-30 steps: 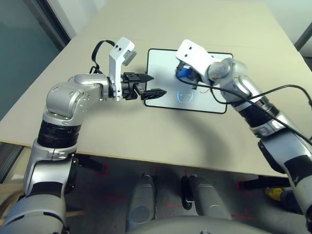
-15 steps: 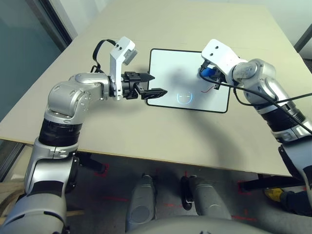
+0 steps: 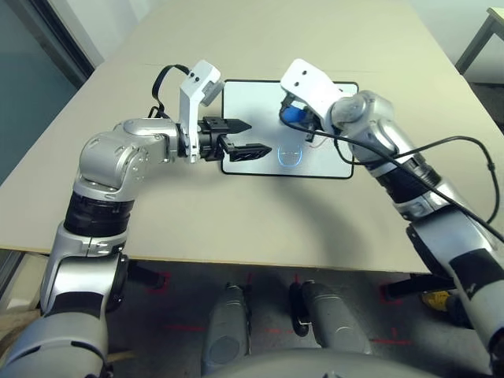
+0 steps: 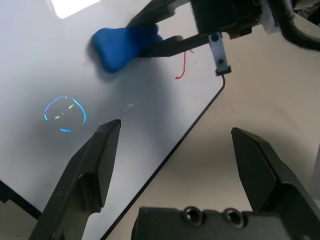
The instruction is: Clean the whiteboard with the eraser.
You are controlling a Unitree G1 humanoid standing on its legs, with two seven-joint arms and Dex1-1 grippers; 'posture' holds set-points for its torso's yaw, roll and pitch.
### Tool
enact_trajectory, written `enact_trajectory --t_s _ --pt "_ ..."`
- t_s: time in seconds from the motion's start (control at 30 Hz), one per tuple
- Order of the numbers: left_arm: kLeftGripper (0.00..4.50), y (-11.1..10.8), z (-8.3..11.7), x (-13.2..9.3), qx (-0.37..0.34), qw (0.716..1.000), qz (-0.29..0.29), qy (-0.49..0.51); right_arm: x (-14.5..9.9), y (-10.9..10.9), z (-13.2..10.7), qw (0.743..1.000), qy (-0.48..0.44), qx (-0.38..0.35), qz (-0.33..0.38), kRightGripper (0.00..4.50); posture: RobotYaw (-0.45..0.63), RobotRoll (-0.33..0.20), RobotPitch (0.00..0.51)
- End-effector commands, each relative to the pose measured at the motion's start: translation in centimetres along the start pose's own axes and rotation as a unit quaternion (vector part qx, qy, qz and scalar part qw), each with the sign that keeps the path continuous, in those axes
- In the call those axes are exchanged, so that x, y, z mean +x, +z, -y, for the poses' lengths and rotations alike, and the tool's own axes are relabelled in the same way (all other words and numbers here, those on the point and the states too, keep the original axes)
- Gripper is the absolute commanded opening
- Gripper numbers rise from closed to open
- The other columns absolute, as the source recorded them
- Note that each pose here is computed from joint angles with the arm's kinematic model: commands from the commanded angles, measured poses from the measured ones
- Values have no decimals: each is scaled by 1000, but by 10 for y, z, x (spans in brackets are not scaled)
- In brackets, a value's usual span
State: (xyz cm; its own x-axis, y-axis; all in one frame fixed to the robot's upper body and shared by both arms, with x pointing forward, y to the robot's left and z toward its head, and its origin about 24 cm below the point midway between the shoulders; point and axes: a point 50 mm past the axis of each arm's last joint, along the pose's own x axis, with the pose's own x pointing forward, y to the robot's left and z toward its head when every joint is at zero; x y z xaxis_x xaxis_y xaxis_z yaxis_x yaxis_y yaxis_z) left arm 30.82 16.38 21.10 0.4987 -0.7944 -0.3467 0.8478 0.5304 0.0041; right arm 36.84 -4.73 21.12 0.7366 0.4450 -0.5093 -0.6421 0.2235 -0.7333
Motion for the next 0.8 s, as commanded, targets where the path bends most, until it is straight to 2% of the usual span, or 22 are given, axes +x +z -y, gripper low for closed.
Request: enact_trajectory --t_s 0.03,0.2,0.3,0.47,0.63,0.8 --pt "4500 -3 3 2 -4 1000 -1 -6 11 1 -7 1000 13 -11 -14 818 -40 0 160" --pt "4500 -3 4 3 -6 1000 0 -6 18 4 -5 1000 12 -17 -12 818 -37 0 162" --pt "4500 -4 4 2 -7 1000 0 -6 19 -4 -5 1000 13 -14 -21 818 -41 0 165" --pt "4500 -4 4 2 -9 1000 -1 -6 17 -32 -5 999 15 -2 -52 816 -49 0 167" --pt "4500 -3 2 4 -7 1000 -2 -11 1 -73 -8 994 9 30 -103 814 -70 0 168" --pt "4500 -2 1 6 -5 1000 -3 -16 -12 -91 -10 991 4 47 -128 814 -90 0 169"
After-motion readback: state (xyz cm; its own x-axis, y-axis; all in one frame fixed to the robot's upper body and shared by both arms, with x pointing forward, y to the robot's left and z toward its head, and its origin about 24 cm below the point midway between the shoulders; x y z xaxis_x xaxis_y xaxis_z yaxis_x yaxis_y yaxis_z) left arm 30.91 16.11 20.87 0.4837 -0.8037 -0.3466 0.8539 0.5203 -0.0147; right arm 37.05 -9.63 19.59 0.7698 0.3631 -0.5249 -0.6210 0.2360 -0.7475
